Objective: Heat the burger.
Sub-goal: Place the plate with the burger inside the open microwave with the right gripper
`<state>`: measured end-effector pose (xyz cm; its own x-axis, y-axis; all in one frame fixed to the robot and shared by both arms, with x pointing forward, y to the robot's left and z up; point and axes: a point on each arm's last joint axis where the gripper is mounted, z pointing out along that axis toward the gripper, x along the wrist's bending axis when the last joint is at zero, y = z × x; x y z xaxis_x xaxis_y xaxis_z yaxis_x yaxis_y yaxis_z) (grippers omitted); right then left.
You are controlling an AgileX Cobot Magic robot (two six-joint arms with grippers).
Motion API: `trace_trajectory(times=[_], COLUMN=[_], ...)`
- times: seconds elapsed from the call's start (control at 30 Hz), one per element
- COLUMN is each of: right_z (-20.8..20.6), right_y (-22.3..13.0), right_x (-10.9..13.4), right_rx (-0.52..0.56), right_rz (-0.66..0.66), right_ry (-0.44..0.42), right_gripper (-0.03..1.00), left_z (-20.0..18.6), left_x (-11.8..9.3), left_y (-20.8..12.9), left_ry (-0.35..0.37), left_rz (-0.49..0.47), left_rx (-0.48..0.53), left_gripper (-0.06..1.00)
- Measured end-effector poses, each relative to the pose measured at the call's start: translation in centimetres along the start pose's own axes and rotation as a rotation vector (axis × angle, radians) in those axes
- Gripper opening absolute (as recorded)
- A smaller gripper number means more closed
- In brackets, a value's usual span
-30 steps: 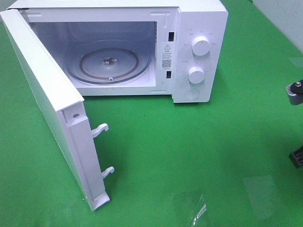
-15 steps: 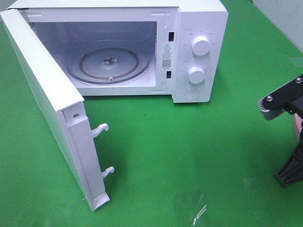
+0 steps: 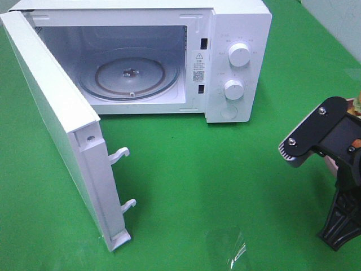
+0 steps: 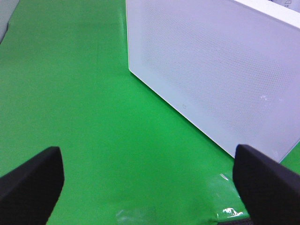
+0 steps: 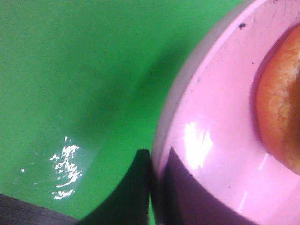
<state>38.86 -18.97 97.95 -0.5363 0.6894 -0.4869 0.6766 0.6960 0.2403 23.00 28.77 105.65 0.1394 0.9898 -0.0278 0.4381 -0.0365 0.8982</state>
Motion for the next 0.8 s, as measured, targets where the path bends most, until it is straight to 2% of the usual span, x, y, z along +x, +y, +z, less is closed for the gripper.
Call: trace_trajectory(times=[0.37,0.8], right_z=[-1.3,-1.8], right_y=[0.3,0.8], right_x=[2.1,3.0], right_rx=[-0.082,-0.162], right_rz=[-0.209,-0.368], right_ry=[0.006,0.022], right_gripper=[0.03,0.03], left_z=[0.0,0.0], left_x=[0.0,0.0], left_y=[0.0,0.0], left_ry=[0.0,0.0], left_rz=[0.0,0.0], left_rx=[0.0,0.0], left_gripper=[0.89,0.89])
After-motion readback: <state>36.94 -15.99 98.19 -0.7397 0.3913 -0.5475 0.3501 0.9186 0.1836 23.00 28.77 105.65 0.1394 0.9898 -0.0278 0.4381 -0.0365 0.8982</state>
